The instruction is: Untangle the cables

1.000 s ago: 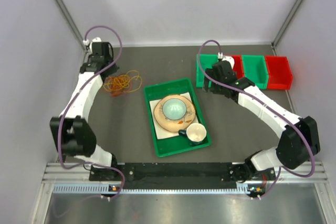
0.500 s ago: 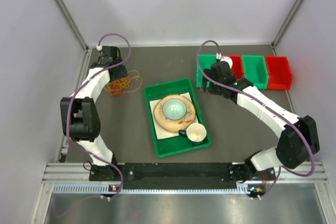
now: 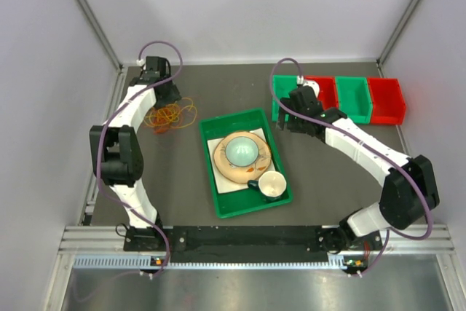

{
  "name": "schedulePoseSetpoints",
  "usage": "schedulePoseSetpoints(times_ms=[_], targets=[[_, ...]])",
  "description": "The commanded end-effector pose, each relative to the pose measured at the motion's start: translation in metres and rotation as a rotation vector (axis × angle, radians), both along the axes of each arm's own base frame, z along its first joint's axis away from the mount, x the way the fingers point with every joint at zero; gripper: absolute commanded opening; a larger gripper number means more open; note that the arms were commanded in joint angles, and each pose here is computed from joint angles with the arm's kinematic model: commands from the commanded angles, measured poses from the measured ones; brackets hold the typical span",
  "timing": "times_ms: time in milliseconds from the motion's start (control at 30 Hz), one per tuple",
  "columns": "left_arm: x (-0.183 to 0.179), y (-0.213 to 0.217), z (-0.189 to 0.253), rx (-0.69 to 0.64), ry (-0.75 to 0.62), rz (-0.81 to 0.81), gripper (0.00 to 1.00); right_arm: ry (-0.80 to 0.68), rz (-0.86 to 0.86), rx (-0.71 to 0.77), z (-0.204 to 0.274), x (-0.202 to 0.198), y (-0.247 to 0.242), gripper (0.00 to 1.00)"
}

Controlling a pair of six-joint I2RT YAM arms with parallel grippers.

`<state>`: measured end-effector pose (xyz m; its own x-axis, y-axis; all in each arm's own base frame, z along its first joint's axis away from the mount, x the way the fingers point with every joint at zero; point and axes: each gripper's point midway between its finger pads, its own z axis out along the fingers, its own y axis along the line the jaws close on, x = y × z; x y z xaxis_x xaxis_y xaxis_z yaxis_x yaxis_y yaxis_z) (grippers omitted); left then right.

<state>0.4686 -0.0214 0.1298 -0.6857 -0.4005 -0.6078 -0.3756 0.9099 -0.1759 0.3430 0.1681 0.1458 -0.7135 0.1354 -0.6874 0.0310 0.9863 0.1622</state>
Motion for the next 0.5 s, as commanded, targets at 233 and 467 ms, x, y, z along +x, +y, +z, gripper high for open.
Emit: schedulePoseSetpoints(times_ms=[233, 467], targets=[[0.013, -0.003, -0.004, -0.08, -0.031, 0.12, 0.6, -0.018, 0.005, 0.01, 0.005, 0.001, 0.006, 0.84], [0.012, -0.002, -0.012, -0.088, -0.03, 0.151, 0.59, -0.015, 0.01, 0.014, 0.004, 0.0, 0.007, 0.84]])
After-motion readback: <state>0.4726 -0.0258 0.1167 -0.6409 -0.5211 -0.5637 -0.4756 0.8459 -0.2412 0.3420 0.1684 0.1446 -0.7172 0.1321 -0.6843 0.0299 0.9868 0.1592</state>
